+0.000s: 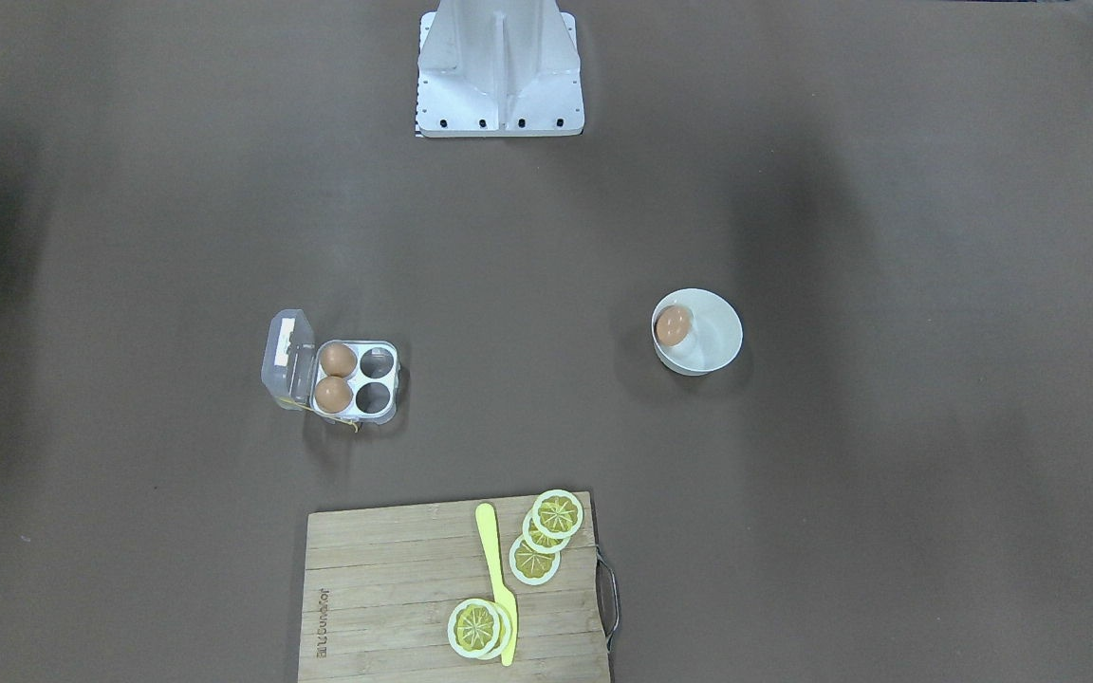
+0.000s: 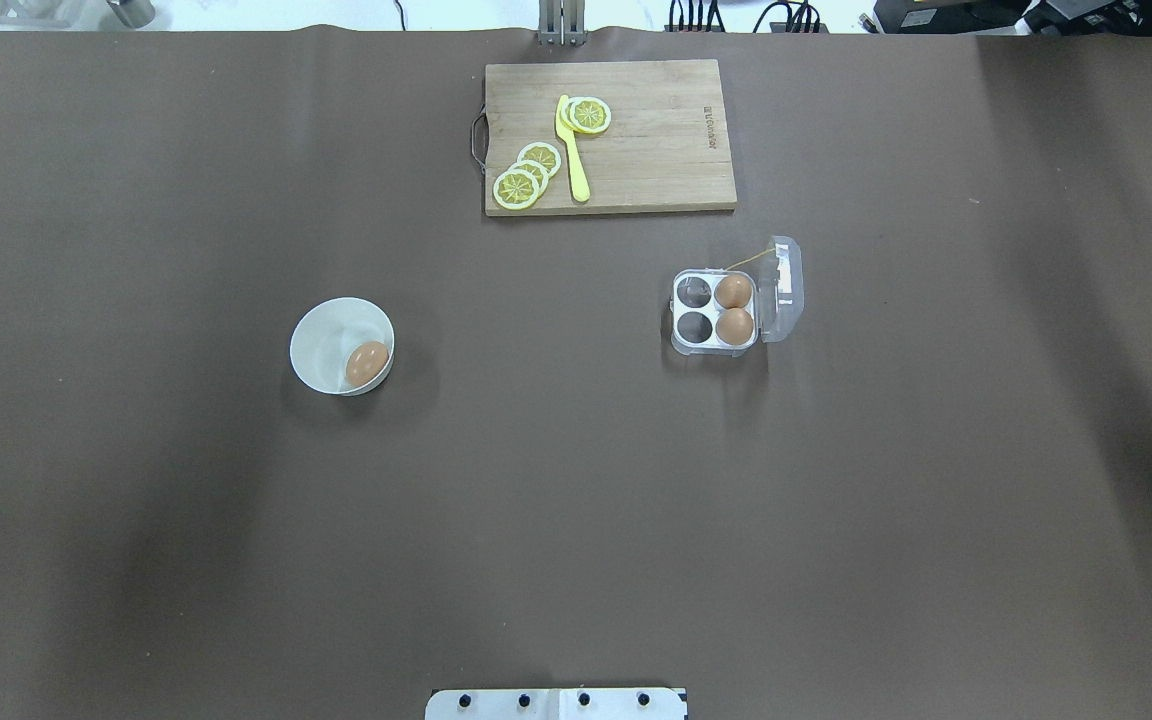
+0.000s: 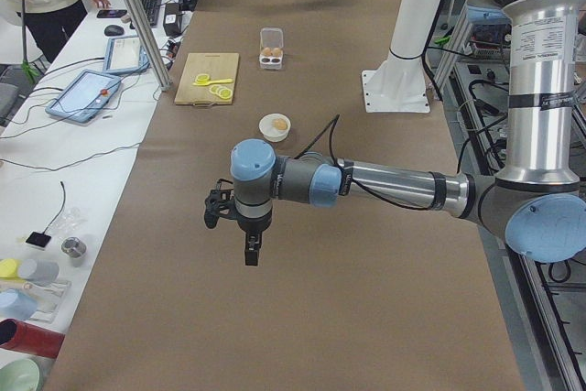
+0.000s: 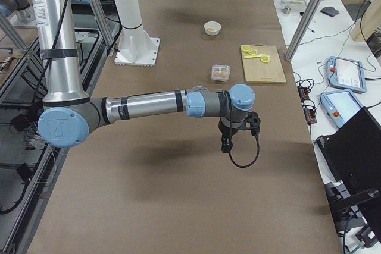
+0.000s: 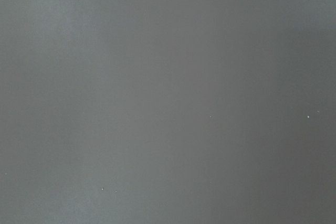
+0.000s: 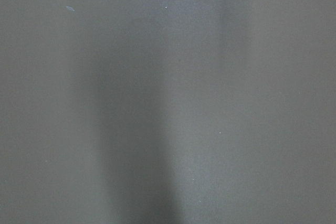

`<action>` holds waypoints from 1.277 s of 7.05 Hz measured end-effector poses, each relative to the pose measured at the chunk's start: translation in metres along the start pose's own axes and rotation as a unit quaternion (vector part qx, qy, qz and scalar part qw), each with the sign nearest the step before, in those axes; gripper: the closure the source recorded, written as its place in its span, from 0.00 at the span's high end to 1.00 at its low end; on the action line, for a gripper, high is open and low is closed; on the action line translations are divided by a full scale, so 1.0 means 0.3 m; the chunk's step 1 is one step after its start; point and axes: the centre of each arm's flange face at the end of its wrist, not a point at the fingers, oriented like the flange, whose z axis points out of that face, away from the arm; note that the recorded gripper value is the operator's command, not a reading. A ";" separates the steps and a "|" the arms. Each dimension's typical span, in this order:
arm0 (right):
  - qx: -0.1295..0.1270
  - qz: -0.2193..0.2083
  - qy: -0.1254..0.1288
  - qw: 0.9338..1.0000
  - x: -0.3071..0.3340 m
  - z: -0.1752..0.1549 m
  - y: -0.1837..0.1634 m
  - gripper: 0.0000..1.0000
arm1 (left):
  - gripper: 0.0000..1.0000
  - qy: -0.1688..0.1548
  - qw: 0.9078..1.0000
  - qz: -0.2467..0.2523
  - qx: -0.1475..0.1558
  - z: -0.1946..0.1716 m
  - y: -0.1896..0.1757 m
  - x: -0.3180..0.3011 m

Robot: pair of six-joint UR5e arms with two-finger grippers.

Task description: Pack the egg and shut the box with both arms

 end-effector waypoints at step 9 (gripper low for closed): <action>0.003 -0.003 -0.001 1.000 -0.013 -0.011 -0.002 1.00 | 0.98 -0.001 1.000 0.000 -0.002 0.009 -0.002 -0.002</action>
